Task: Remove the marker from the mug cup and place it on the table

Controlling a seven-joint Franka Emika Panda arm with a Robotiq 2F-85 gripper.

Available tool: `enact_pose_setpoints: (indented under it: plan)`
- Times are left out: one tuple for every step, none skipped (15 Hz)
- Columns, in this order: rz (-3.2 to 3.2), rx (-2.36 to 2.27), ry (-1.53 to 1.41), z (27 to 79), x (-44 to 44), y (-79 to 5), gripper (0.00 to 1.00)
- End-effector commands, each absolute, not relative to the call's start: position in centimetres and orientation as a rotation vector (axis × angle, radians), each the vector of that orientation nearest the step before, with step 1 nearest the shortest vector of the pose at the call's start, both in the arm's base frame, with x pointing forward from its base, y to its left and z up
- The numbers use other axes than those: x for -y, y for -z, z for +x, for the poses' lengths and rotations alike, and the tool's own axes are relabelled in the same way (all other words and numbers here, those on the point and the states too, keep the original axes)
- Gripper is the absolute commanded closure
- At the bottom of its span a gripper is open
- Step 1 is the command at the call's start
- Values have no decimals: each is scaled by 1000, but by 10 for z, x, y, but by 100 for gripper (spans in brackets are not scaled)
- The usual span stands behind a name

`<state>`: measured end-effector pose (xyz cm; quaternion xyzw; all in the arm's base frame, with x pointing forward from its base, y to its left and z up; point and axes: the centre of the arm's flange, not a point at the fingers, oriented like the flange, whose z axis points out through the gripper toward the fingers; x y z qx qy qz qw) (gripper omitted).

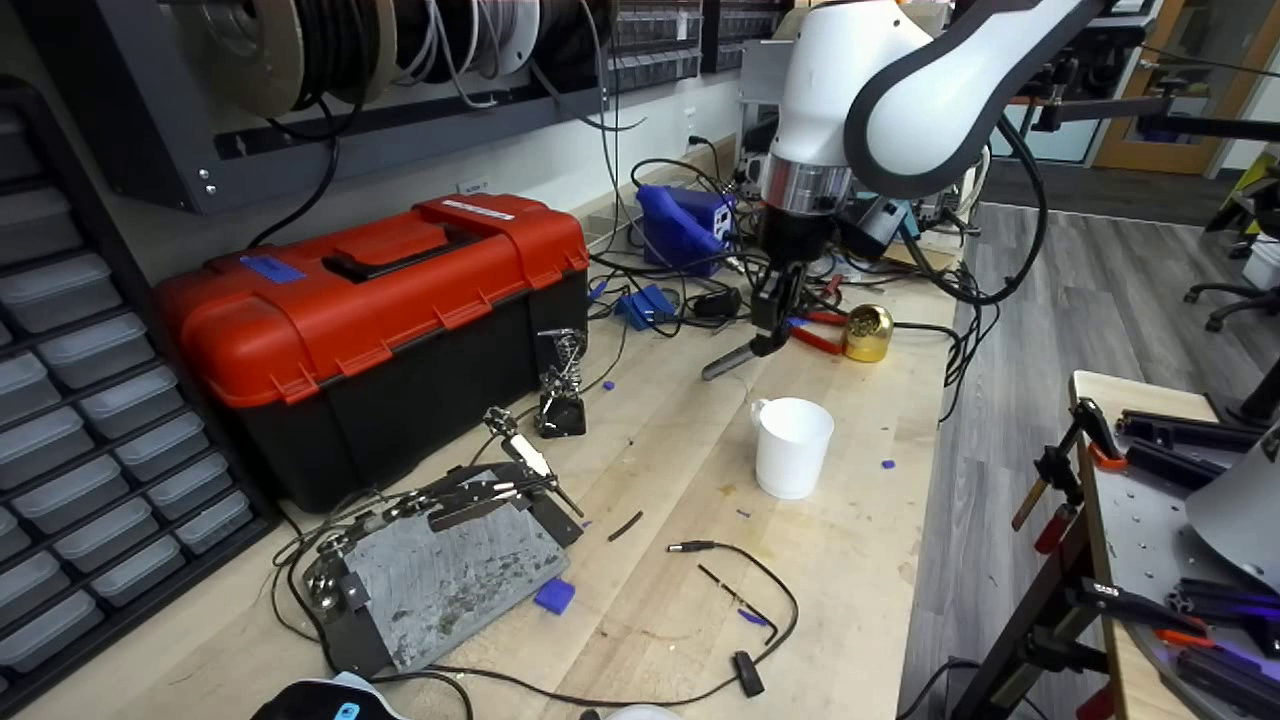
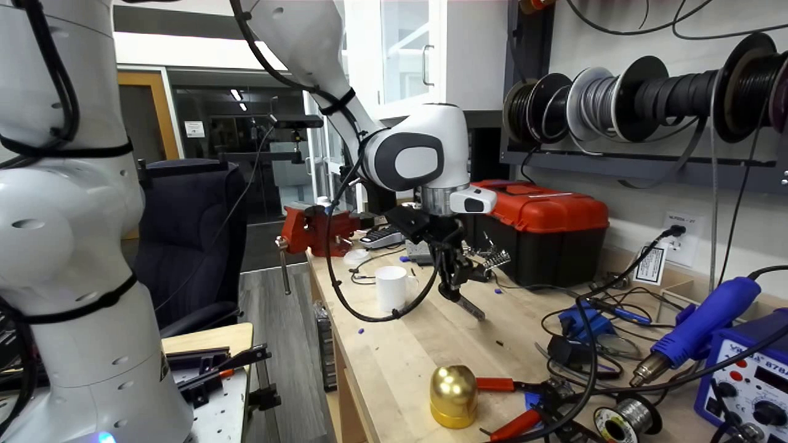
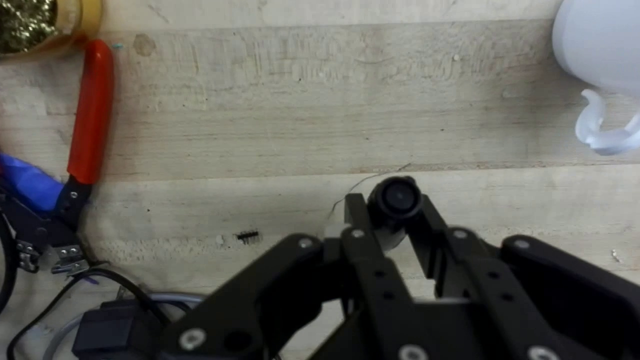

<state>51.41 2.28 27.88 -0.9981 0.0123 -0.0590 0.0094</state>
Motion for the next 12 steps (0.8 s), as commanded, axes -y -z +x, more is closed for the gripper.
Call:
enact_pose_setpoints:
  plan:
    - [-3112,-14,223,509,-13,-263,94]
    - [-3108,-14,219,506,-12,-259,94]
    - [-3106,-14,215,504,-11,-256,94]
    - [-3101,-15,207,501,-11,-253,94]
    - [-3098,-18,201,498,-11,-250,94]
    - [-3093,-19,190,496,-12,-248,94]
    - [-3087,-21,176,494,-12,-248,50]
    - [-3083,-22,169,491,-13,-248,49]
    - [-3081,-21,163,490,-14,-249,43]
    - [-3080,-18,160,488,-15,-251,38]
    - [-3081,-18,161,488,-16,-253,31]
    - [-3082,-15,163,488,-16,-256,25]
